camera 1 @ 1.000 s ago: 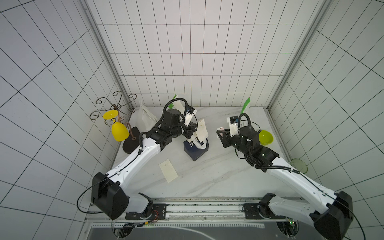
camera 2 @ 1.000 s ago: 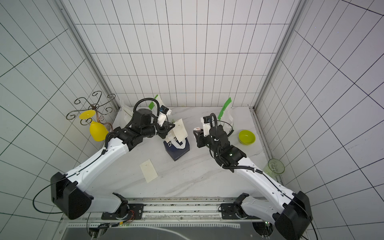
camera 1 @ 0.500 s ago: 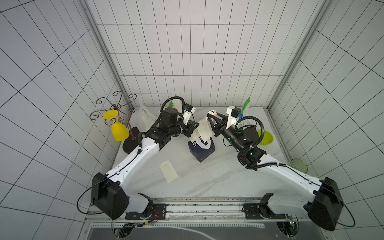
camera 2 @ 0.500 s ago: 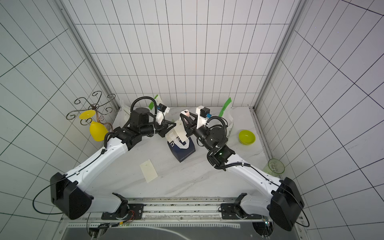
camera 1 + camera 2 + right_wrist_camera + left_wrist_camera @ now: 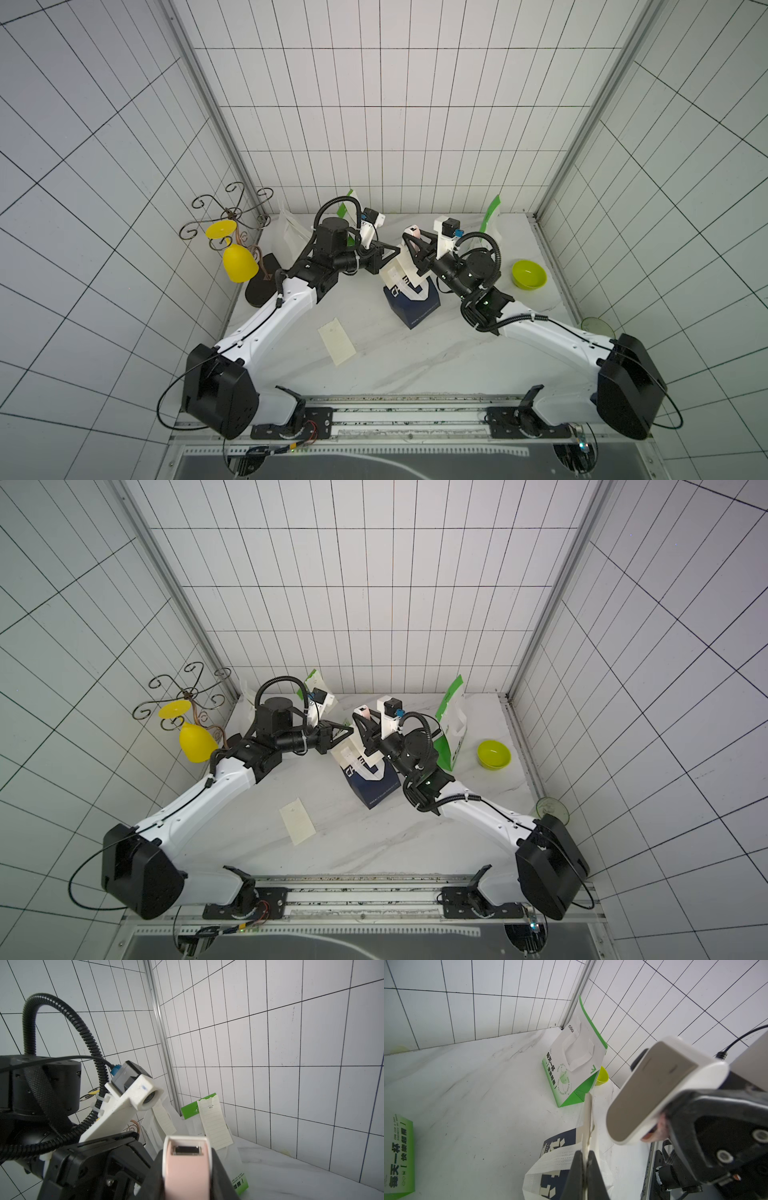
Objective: Staple the receipts to the bags
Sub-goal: Place the stapler in the takeout bag.
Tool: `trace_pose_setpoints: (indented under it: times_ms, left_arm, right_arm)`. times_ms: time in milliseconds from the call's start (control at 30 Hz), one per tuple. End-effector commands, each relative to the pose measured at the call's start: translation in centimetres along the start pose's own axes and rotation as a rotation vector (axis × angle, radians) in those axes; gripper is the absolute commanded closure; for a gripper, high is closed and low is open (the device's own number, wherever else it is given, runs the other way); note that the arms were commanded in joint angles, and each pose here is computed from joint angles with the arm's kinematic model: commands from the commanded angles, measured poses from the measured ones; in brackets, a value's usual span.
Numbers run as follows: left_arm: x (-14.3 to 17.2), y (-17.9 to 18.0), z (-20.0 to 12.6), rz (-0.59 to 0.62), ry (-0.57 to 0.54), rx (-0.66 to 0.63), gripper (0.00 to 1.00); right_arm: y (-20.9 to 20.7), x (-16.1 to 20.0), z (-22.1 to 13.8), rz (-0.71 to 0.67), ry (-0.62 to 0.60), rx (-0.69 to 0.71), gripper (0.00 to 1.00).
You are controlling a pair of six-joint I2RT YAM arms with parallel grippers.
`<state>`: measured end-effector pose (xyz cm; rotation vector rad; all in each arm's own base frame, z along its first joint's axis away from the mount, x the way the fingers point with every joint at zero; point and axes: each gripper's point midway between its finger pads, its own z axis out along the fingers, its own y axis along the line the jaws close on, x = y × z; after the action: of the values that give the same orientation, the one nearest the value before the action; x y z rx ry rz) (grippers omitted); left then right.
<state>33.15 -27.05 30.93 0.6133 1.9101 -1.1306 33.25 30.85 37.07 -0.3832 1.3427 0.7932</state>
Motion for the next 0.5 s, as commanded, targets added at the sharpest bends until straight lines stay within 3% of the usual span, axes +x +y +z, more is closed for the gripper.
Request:
trace_pose_setpoints:
  times_ms: [0,467]
  left_arm:
    - [-1.6,-2.1,-0.9,0.026,-0.052,0.073,1.0]
    - [-0.9,-1.7,-0.4,0.022,-0.036,0.075,1.0]
  right_arm:
    - [0.5,-3.7,1.0,-0.034,-0.101,-0.01,1.0]
    - [0.7,-6.2,1.1,-0.061,-0.148,-0.008,1.0]
